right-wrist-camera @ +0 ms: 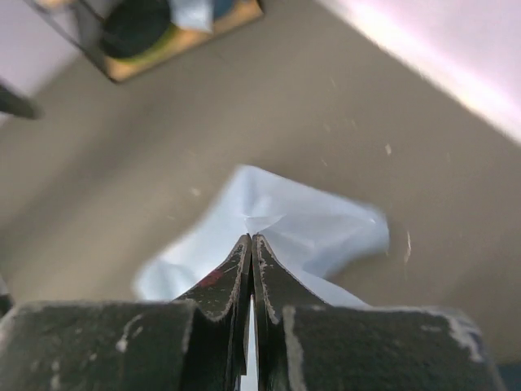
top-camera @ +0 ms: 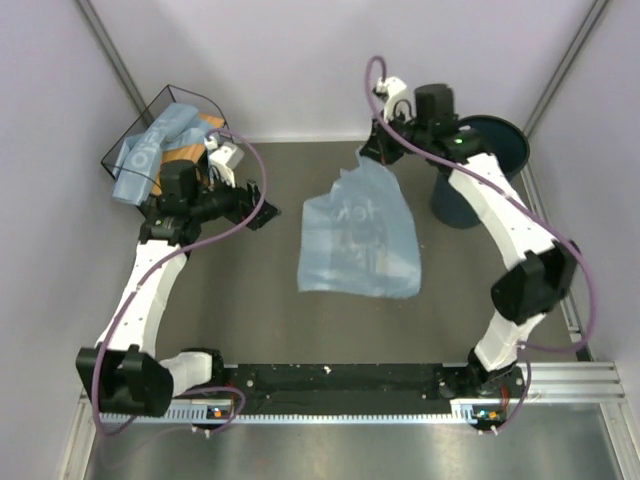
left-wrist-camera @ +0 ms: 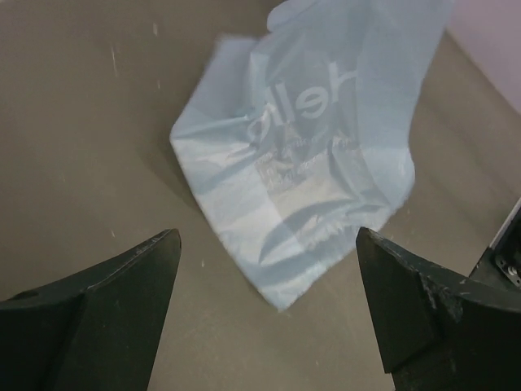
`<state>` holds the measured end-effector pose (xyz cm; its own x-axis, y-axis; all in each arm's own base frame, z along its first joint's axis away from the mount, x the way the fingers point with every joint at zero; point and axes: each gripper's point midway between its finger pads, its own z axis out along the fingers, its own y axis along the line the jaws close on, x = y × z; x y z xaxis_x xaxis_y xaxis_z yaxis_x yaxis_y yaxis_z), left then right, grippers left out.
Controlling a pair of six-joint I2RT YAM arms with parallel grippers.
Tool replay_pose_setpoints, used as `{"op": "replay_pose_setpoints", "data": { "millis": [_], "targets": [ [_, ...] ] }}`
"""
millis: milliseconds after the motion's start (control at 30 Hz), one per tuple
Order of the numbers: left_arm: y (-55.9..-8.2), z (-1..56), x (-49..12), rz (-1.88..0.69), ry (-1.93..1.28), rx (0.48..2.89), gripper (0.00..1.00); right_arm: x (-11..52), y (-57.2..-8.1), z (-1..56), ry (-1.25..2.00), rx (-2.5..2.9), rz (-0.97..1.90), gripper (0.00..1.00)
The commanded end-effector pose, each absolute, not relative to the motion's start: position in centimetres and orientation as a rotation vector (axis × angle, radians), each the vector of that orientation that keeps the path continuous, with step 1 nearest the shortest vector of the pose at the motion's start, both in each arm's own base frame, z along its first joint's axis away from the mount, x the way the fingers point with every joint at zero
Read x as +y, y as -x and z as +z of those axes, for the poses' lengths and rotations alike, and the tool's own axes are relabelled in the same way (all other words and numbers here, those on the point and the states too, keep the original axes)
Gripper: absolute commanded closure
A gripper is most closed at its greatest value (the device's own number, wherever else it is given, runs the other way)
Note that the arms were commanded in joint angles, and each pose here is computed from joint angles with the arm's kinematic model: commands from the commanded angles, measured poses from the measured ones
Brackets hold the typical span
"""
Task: Put the trash bags into the trash bin
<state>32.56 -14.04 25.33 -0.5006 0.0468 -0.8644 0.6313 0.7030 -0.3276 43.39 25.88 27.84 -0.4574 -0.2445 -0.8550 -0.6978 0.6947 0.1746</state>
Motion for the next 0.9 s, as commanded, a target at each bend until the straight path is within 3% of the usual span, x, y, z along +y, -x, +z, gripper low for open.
{"op": "replay_pose_setpoints", "data": {
  "millis": [0,333,633,867],
  "targets": [
    [-32.0,34.1,-15.2,-0.835,-0.524,1.663,0.04,28.2,-36.7,36.2,0.852,1.762,0.923,1.0],
    [-28.9,36.9,-19.6,-0.978,-0.678,1.442,0.01,29.3,-25.3,39.0,1.139,1.502,1.014,1.0],
    [-23.6,34.7,-24.5,-1.087,-0.993,1.288,0.02,28.1,-18.1,40.8,1.311,1.314,1.132,1.0],
    [-21.3,34.5,-26.7,-1.019,-1.151,1.141,0.05,26.9,-14.9,37.7,1.441,1.272,1.074,1.0]
  ]
}}
